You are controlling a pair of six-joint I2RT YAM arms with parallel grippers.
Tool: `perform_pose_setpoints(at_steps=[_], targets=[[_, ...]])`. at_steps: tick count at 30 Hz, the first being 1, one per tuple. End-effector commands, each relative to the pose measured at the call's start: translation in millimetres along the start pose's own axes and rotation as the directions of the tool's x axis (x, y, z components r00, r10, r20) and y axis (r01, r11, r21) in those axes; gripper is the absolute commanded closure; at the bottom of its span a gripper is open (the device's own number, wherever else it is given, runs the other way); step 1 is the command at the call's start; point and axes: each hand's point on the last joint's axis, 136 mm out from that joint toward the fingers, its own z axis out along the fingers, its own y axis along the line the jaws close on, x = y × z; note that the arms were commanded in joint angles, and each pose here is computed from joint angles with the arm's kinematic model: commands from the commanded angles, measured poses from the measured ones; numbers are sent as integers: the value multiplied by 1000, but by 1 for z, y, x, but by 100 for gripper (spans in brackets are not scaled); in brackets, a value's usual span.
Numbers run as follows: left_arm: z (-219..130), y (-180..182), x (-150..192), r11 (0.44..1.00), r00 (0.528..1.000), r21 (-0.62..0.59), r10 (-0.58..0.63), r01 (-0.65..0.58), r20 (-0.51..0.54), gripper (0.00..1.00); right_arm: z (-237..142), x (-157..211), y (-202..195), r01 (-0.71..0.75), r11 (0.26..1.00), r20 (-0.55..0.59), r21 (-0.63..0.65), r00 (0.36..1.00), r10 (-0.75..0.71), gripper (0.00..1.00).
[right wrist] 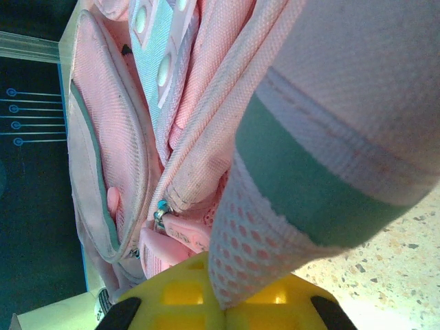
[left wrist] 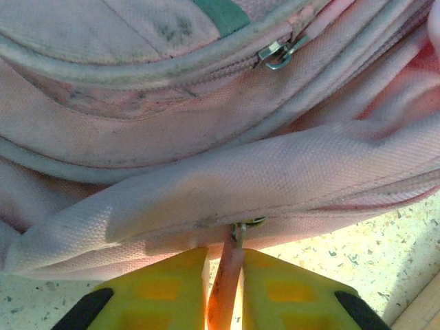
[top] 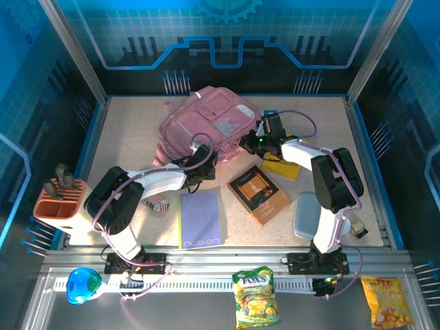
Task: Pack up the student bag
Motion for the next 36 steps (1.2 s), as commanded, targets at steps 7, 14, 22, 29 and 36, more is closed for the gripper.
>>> perform_pose_setpoints(at_steps=[7, 14, 22, 29, 36], targets=[[-12, 22, 0, 999, 999, -39, 37, -37, 6, 100, -14, -32, 27, 101, 994, 86, -36, 991, -98, 96], [-27, 32, 2, 998, 999, 53, 40, -39, -31, 100, -1, -64, 15, 119, 992, 98, -30, 988, -116, 95], [-43, -14, -13, 972, 992, 228, 81, -57, -98, 100, -11, -77, 9, 55, 996, 128, -70, 991, -45, 55], [-53, -41, -25, 954, 980, 294, 116, -64, -164, 100, -48, -44, -4, -135, 989, 160, -52, 977, 142, 30], [-48, -42, -24, 956, 966, 276, 162, -102, -203, 100, -35, 13, -3, -273, 961, 88, -43, 957, 276, 28]])
